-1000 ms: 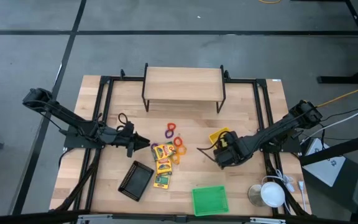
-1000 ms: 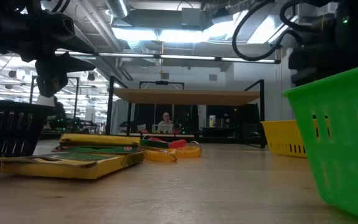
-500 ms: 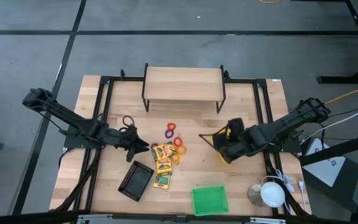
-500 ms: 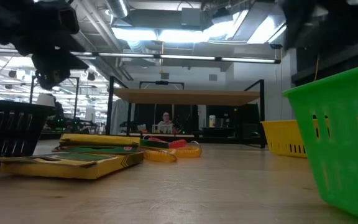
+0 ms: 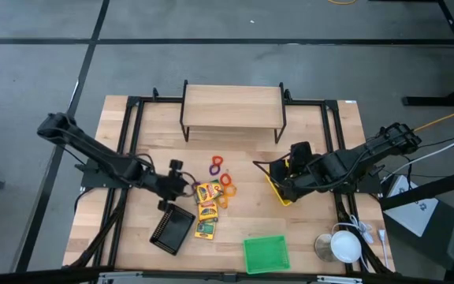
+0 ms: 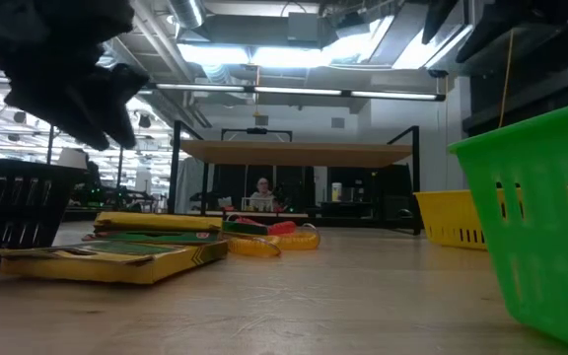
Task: Pick & Place Office Desk Supplies
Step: Put the yellow crayon box into the black basket
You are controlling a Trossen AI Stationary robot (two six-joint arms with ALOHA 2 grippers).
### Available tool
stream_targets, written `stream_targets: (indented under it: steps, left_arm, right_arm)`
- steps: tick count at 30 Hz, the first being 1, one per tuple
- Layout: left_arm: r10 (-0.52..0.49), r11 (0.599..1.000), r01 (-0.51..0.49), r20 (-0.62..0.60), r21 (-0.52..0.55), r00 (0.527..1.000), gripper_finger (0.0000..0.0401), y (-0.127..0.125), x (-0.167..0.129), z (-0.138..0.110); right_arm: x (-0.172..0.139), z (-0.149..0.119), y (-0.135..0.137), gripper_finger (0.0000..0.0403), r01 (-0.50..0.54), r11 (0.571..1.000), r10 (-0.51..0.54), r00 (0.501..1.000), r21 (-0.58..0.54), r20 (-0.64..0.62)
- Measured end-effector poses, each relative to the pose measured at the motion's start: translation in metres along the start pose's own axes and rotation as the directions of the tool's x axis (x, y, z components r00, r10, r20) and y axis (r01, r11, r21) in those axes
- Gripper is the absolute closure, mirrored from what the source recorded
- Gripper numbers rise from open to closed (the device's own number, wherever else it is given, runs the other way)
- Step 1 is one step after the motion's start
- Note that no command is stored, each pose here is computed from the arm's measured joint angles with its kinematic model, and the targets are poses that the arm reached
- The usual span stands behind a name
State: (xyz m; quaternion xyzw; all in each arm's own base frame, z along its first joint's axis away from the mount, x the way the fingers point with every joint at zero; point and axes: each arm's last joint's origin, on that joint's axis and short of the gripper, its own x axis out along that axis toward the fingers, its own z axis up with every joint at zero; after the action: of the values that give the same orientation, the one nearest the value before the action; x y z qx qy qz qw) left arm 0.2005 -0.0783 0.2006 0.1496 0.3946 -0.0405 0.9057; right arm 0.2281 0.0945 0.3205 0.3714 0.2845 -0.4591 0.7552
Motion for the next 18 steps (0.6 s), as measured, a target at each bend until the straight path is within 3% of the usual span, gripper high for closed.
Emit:
stream_targets:
  steps: [5, 11, 13, 18]
  left_arm:
    - [0.008, 0.973, 0.006, -0.058, 0.231, 0.998, 0.0206, -0.016, 0.023, -0.003]
    - [0.122, 0.889, -0.052, -0.126, 0.454, 0.984, 0.0184, -0.030, 0.040, -0.012]
    - [0.135, 0.880, -0.058, -0.132, 0.471, 0.982, 0.0180, -0.030, 0.040, -0.013]
    - [0.105, 0.903, -0.023, -0.170, 0.429, 0.980, 0.0178, -0.022, 0.024, -0.010]
  right_arm:
    - [0.000, 0.000, 0.000, 0.0158, -0.004, 1.000, 0.004, 1.000, 0.009, -0.001]
    - [0.000, 0.000, 0.002, 0.0158, -0.013, 1.000, 0.013, 1.000, 0.019, -0.006]
    - [0.000, 0.000, 0.002, 0.0158, -0.013, 1.000, 0.013, 1.000, 0.019, -0.006]
    - [0.000, -0.001, 0.001, 0.0158, -0.010, 1.000, 0.011, 1.000, 0.017, -0.019]
